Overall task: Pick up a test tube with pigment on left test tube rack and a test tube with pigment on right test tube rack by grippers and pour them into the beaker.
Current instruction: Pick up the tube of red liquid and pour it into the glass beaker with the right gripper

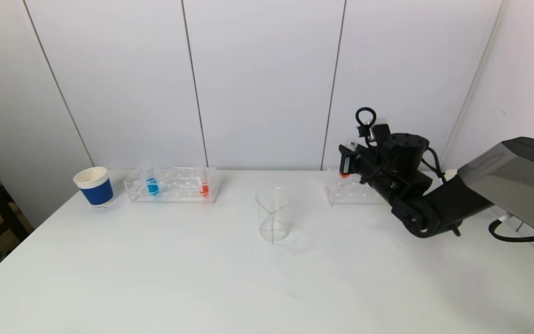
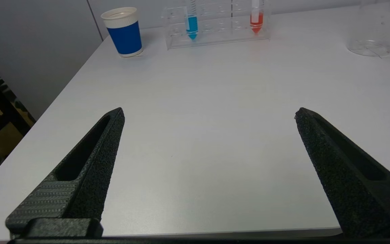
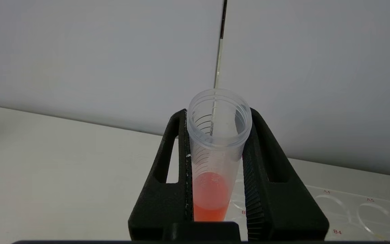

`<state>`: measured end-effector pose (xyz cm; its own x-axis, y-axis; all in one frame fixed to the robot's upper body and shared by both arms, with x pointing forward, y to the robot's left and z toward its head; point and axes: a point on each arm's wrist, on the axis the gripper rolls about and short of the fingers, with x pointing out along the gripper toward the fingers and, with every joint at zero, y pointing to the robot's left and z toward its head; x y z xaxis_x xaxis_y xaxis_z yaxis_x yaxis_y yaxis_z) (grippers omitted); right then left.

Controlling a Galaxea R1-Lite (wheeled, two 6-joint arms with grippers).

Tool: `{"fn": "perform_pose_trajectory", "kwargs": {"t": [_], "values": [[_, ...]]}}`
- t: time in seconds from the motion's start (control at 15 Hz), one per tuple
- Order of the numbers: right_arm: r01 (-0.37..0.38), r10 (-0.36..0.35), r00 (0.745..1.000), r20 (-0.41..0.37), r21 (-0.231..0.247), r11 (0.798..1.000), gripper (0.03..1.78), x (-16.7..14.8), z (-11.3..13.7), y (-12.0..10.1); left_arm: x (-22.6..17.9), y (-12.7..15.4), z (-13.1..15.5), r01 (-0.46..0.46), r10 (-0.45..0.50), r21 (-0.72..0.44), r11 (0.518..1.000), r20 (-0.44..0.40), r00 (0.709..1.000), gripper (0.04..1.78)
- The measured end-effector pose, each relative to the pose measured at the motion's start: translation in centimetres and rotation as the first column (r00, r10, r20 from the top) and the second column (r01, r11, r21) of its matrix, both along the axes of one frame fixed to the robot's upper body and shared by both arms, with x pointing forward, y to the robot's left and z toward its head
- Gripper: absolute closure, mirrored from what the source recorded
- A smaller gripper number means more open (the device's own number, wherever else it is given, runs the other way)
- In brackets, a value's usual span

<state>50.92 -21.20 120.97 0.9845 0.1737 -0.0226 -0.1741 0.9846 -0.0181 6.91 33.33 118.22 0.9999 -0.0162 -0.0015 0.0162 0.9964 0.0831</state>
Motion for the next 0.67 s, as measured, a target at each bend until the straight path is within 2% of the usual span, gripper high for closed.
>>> {"fn": "perform_pose_trajectory", "kwargs": {"t": [0.67], "values": [[-0.01, 0.01, 1.0, 0.01, 0.004, 1.0, 1.33, -0.5, 3.3, 0.3, 0.0, 0.0, 0.0, 0.0, 0.0, 0.0, 1.0, 0.001, 1.0, 0.06]]}}
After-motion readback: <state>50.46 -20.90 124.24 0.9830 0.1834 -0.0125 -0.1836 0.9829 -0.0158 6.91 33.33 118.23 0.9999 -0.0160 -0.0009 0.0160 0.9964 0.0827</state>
